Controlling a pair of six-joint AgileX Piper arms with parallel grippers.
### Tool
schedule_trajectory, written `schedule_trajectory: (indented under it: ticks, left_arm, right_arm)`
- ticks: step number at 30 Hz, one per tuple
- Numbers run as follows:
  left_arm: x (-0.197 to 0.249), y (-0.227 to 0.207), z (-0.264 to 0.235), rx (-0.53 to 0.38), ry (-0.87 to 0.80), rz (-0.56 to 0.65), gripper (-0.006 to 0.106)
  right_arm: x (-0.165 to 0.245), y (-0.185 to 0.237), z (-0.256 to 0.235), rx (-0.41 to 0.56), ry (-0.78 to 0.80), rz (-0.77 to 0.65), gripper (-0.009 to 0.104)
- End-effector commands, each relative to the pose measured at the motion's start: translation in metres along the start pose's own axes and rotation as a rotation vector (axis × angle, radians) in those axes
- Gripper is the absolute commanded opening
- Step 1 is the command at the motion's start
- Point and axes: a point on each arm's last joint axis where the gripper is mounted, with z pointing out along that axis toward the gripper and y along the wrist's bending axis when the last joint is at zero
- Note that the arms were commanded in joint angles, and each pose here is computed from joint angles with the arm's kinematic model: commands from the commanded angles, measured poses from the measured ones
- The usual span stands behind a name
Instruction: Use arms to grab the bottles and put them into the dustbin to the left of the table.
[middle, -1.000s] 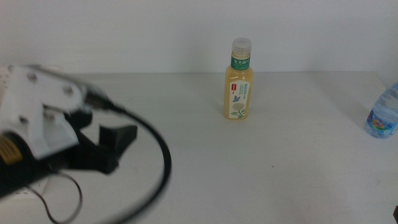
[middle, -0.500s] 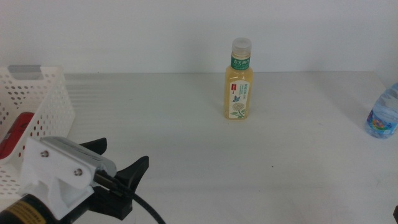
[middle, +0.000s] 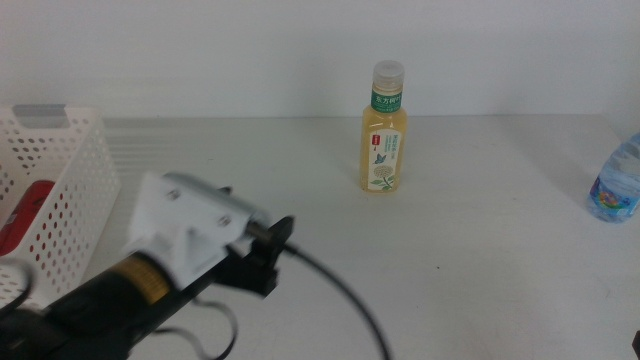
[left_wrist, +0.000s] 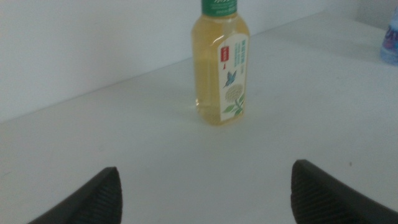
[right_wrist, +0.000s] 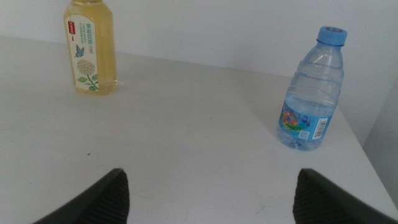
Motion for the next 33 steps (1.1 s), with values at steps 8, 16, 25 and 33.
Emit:
schedule_trajectory:
  ticks: [8,16,25,33]
  left_arm:
    - [-0.027,-0.011,0.067,0.047,-0.092,-0.097,0.087]
    - [-0.029,-0.027,0.112,0.095,-0.094,-0.111,0.087]
    - [-0.033,-0.042,0.151,0.082,-0.115,-0.157,0.087]
    - [-0.034,-0.047,0.185,0.081,-0.14,-0.16,0.087]
  right_arm:
    - [-0.01,-0.001,-0.003,0.017,-0.104,-0.015,0.072]
    - [-0.01,-0.001,-0.003,0.017,-0.104,-0.015,0.072]
    - [-0.01,-0.001,-0.003,0.017,-0.104,-0.015,0.072]
    - [-0.01,-0.001,-0.003,0.017,-0.104,-0.015,0.072]
